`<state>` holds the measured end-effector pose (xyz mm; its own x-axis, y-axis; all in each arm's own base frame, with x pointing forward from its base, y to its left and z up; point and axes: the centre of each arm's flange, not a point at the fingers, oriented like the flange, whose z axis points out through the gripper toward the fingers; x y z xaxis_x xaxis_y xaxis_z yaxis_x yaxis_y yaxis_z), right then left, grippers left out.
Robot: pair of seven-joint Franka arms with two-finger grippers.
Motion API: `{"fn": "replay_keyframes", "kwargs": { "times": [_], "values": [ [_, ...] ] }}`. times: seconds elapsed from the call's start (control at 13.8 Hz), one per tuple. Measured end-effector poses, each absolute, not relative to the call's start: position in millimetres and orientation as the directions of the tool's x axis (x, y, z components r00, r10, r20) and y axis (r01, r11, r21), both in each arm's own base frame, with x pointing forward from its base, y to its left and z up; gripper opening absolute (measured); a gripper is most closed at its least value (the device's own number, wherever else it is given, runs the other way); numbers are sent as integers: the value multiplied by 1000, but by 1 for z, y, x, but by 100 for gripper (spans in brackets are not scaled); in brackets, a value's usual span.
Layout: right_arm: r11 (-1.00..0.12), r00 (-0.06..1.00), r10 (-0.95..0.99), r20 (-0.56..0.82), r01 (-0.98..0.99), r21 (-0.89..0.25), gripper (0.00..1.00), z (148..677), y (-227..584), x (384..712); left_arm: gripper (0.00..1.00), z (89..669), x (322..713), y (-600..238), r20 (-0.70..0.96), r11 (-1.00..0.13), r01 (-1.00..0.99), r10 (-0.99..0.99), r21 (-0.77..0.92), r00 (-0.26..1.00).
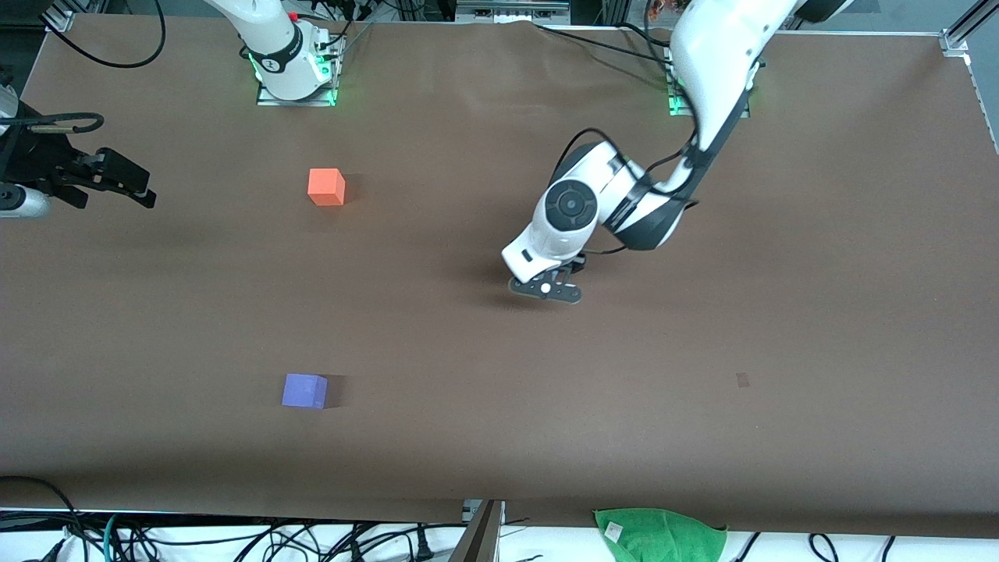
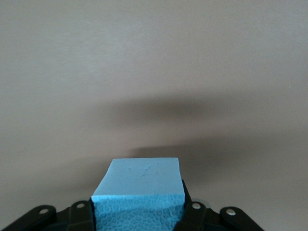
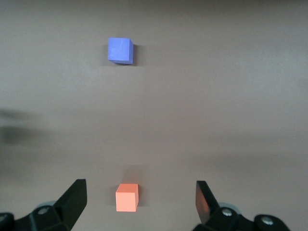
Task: Place blue block between orange and purple blocks
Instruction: 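Carry the light-blue cube with the left gripper toward the table middle, then release the cube with the left gripper while the right gripper reaches out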
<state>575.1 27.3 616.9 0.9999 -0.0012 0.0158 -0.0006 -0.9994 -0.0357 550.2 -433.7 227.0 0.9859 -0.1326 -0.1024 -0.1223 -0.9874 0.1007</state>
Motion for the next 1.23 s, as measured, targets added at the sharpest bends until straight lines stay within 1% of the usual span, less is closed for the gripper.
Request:
{"fn": "replay_keyframes", "kwargs": {
  "times": [0.07, 0.14, 0.29, 0.36, 0.43, 0.58, 0.72, 0.8, 0.87, 1.01, 1.16, 1.23],
  "values": [
    [-999, 1000, -2, 13, -1, -40, 100, 615, 28, 577, 57, 210, 552, -433, -90, -987, -128, -137, 98, 987],
    [-999, 1000, -2, 9, -2, -53, 100, 613, 30, 578, 62, 198, 555, -432, -71, -986, -141, -148, 89, 986],
    [-998, 1000, -5, -1, -5, -67, 100, 608, 31, 580, 80, 193, 558, -432, -55, -985, -153, -158, 78, 986],
    [-998, 1000, -8, -17, -9, -64, 100, 599, 29, 584, 93, 198, 560, -432, -52, -985, -154, -158, 76, 986],
    [-998, 999, -11, -43, -14, -58, 100, 584, 29, 590, 100, 207, 562, -432, -57, -986, -155, -159, 69, 986],
    [-999, 992, -15, -126, -20, -42, 100, 536, 30, 607, 100, 246, 565, -430, -78, -987, -158, -160, 34, 984],
    [-999, 982, -6, -187, -11, -30, 100, 493, 31, 621, 100, 318, 564, -417, -98, -988, -155, -152, -20, 983],
    [-1000, 980, 1, -199, -5, -28, 100, 482, 33, 625, 100, 363, 563, -402, -105, -989, -141, -135, -51, 985],
    [-999, 979, 7, -202, 0, -33, 100, 479, 38, 626, 100, 407, 562, -379, -105, -990, -114, -106, -80, 989],
    [-997, 980, 31, -194, 16, -77, 100, 484, 58, 625, 100, 488, 569, -315, -58, -994, -16, -10, -105, 998],
    [-994, 981, 45, -191, 24, -108, 100, 482, 94, 623, 100, 548, 586, -230, 19, -988, 128, 127, -89, 992],
    [-993, 983, 14, -185, -8, -118, 100, 479, 118, 623, 100, 568, 593, -190, 42, -978, 195, 192, -69, 980]
  ]
}}
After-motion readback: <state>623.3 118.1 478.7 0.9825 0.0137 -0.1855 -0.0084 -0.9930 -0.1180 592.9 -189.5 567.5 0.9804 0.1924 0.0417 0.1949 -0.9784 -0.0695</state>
